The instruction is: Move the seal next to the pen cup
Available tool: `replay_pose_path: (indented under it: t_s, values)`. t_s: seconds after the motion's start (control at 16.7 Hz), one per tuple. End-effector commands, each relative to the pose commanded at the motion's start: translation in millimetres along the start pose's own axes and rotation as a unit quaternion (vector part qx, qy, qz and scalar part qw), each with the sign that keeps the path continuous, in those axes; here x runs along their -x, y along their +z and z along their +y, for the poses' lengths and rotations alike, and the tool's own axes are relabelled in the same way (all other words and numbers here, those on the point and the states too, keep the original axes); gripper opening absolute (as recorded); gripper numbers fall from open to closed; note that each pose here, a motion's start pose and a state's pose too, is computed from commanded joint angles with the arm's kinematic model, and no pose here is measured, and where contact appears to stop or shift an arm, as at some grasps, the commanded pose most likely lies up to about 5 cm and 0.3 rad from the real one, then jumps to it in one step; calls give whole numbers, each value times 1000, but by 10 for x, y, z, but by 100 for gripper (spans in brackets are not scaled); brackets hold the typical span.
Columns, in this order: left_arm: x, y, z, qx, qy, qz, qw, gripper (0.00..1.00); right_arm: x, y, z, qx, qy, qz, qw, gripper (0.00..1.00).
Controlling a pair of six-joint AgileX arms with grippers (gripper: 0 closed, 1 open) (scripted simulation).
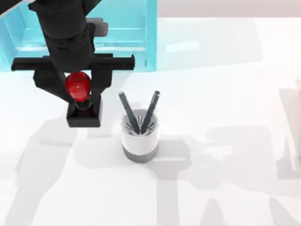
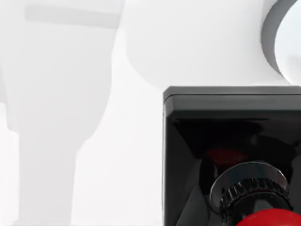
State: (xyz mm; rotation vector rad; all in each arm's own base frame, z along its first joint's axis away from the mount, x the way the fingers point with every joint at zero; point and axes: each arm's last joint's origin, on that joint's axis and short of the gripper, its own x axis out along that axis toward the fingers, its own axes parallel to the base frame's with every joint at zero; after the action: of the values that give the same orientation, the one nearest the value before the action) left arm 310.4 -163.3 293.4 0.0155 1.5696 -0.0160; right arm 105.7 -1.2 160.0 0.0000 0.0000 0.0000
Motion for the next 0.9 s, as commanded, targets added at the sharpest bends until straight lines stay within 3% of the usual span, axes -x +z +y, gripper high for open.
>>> replay_pose_path:
  t_s: [0.78, 0.9]
  values:
    - [-150, -1, 1, 0, 0, 0, 1000, 0, 0, 0, 0, 0, 0, 0, 1000, 100]
    - [-150, -1, 1, 0, 0, 0, 1000, 15, 0, 0, 0, 0, 0, 0, 1000, 100]
